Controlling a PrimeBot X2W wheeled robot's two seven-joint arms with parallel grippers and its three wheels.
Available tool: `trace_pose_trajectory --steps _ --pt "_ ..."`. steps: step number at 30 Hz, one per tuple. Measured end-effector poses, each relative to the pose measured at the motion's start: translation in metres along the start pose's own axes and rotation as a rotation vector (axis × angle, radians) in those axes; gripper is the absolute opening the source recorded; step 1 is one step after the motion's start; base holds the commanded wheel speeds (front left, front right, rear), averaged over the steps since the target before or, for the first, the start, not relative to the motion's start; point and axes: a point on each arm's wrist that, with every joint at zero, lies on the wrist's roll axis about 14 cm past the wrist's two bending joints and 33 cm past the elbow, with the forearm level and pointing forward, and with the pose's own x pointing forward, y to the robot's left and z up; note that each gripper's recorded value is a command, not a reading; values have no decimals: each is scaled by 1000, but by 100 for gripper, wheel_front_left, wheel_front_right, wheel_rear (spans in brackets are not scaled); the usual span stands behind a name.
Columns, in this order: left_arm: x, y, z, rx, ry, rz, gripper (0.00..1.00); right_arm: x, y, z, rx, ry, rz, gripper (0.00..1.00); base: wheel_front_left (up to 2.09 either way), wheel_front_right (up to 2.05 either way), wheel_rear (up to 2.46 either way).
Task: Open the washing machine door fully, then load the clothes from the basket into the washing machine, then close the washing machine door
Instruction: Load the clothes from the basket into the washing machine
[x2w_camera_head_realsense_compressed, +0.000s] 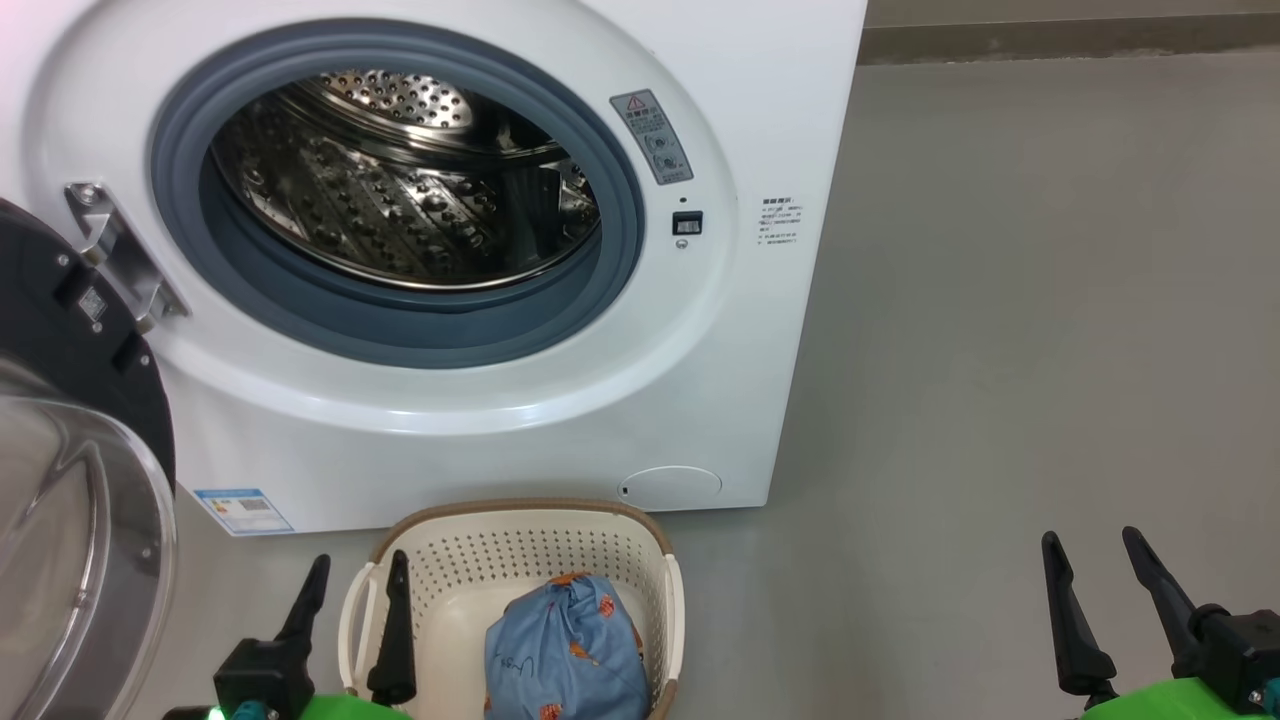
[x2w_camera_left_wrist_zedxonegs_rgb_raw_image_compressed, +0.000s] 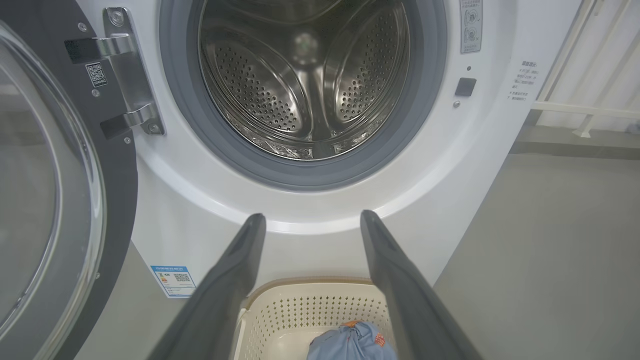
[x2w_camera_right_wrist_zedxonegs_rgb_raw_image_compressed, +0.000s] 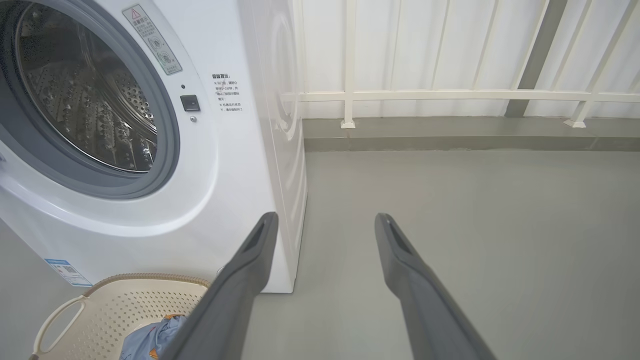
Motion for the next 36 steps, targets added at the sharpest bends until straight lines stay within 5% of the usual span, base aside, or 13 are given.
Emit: trace_pose_trajectory --steps 24,36 --pt "1 2 -12 11 38 3 100 5 1 -7 35 15 2 100 3 -3 0" --pt "17 -21 -71 24 259 -84 100 24 0 -11 47 30 -2 100 0 0 0"
